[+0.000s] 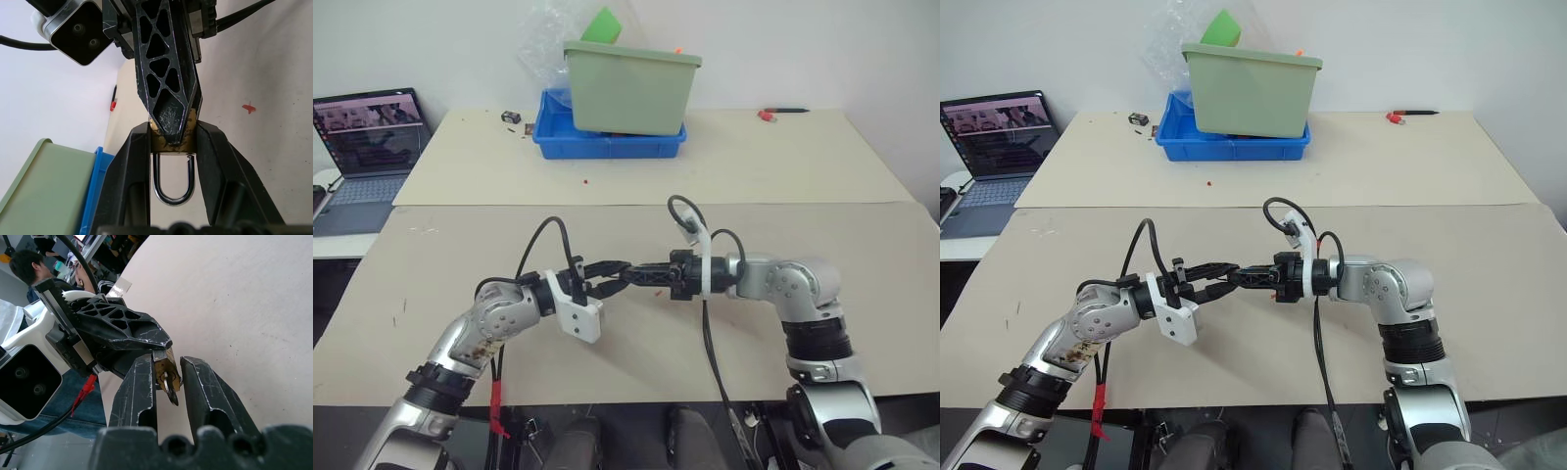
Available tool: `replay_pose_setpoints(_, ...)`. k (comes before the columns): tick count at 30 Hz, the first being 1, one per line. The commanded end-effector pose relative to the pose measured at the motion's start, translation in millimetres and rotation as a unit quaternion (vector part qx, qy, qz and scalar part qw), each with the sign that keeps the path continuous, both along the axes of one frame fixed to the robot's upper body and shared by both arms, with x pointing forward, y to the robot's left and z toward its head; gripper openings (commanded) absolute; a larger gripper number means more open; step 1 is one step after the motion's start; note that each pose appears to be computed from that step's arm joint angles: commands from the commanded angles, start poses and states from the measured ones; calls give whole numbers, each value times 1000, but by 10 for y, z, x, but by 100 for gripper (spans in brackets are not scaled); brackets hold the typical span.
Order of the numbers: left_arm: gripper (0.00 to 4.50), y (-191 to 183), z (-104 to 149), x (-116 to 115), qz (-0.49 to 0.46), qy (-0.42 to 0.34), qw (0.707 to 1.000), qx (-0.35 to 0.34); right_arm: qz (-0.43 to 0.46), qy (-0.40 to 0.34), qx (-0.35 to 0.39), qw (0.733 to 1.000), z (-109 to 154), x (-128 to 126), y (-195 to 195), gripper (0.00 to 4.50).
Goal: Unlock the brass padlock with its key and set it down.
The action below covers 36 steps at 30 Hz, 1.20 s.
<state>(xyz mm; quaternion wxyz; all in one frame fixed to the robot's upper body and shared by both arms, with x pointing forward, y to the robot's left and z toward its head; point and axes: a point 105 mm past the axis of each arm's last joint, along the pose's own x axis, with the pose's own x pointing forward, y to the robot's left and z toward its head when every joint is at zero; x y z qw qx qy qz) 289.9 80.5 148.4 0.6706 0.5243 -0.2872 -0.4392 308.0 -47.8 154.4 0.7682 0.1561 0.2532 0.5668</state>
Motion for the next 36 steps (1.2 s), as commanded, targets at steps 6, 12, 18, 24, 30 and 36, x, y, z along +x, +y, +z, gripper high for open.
replay_pose_setpoints(6,81,-40,120,-44,-13,-13,1000,-19,-5,-28,22,999,160,31,9,40)
replay_pose_setpoints(12,375,-43,115,-67,-18,-2,1000,-18,-7,-28,22,999,163,39,9,9)
replay_pose_setpoints(18,403,-21,222,-82,-19,-3,999,-48,-12,-29,20,999,156,50,-10,9)
replay_pose_setpoints(24,259,37,354,-93,-18,8,996,-81,-21,-27,7,999,83,76,-89,9)
replay_pose_setpoints(30,53,103,440,-9,1,162,971,-176,-34,-27,-1,999,37,97,-167,9)
replay_pose_setpoints(36,0,73,437,-37,-4,377,895,-237,-31,-38,-14,999,-1,79,-192,9)
